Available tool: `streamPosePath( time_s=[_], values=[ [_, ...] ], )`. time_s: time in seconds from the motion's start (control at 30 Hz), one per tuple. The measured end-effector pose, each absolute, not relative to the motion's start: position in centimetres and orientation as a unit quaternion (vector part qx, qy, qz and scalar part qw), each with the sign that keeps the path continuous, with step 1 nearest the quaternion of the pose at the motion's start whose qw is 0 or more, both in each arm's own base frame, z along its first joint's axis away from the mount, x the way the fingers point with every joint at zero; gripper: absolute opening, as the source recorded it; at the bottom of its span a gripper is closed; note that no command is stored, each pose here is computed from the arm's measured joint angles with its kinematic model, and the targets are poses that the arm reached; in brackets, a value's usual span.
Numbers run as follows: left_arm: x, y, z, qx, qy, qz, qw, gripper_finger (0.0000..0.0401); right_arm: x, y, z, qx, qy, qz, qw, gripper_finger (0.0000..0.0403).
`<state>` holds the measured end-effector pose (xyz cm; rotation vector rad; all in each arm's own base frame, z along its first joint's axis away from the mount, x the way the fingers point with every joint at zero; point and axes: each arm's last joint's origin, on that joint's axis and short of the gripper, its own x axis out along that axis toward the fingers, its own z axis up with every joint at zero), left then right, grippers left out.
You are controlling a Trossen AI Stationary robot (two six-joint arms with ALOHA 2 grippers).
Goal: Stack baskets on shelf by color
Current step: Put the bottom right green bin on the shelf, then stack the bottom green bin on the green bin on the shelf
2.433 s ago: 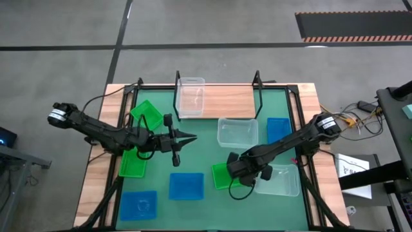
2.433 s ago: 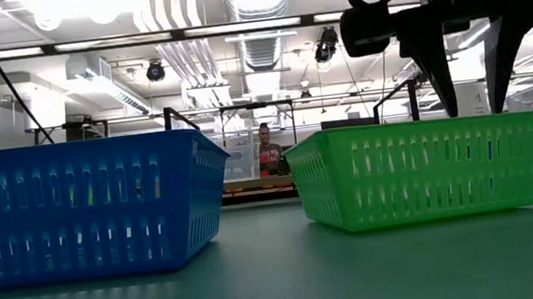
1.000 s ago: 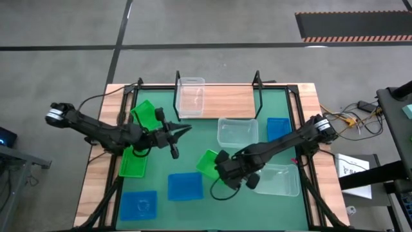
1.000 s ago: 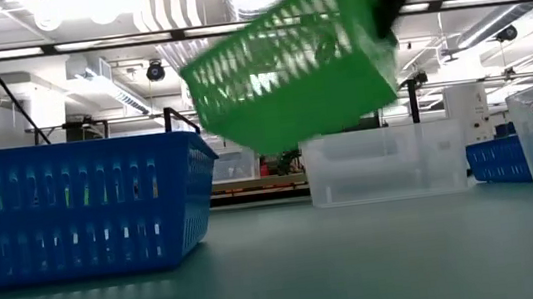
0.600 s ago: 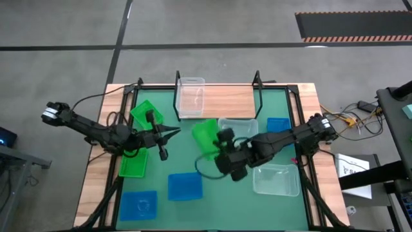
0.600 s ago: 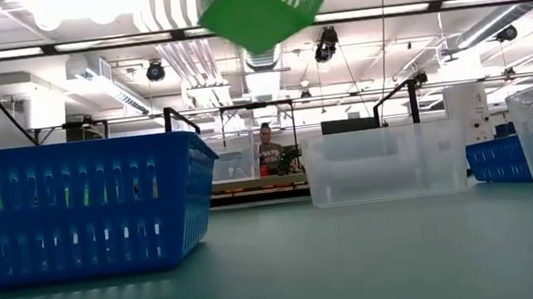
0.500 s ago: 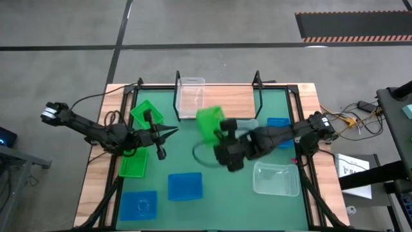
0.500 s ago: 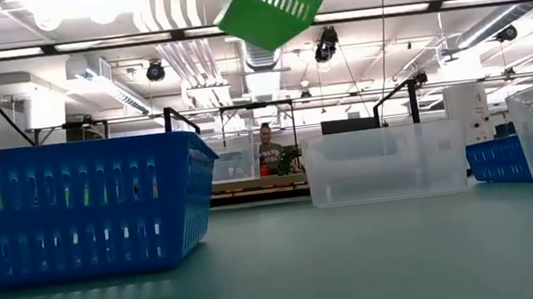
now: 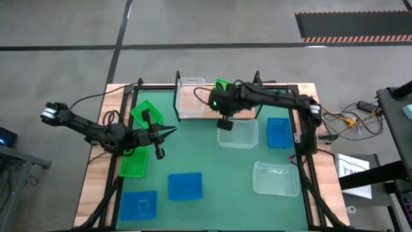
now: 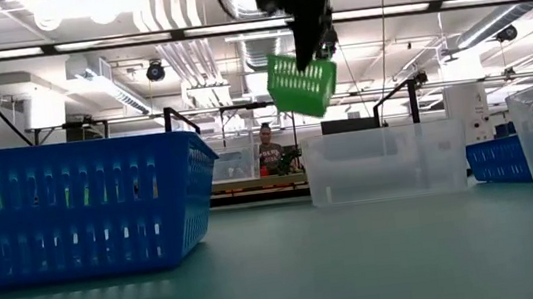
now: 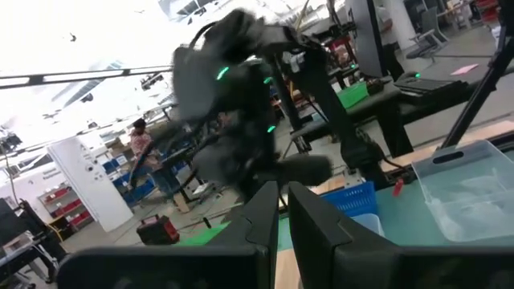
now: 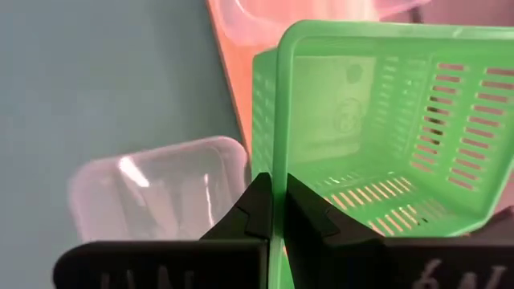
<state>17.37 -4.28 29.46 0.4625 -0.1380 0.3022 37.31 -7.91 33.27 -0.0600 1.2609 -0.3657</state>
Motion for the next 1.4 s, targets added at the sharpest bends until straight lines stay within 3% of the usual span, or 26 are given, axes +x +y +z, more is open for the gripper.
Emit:
streamPosePath(
  time_s=[0.17,0.5,0.9,1.4],
  values=[
    [17.4,-4.3,29.5,0.232,-0.068,0.149,0.959,0.0015,38.2,-11.2,30.4,-0.027,0.624,-0.161,0.764,0.0009],
    [17.0,-4.1,29.9,0.234,-0.077,0.154,0.957,0.0015,41.0,-12.9,25.0,-0.063,0.672,-0.117,0.728,0.0009],
    [17.0,-4.1,29.9,0.244,-0.075,0.154,0.955,0.0015,42.9,-13.4,23.0,-0.075,0.681,-0.103,0.721,0.0011],
    [17.0,-4.1,29.9,0.243,-0.075,0.154,0.955,0.0015,42.3,-13.0,25.7,-0.048,0.659,-0.135,0.738,0.0118]
  ],
)
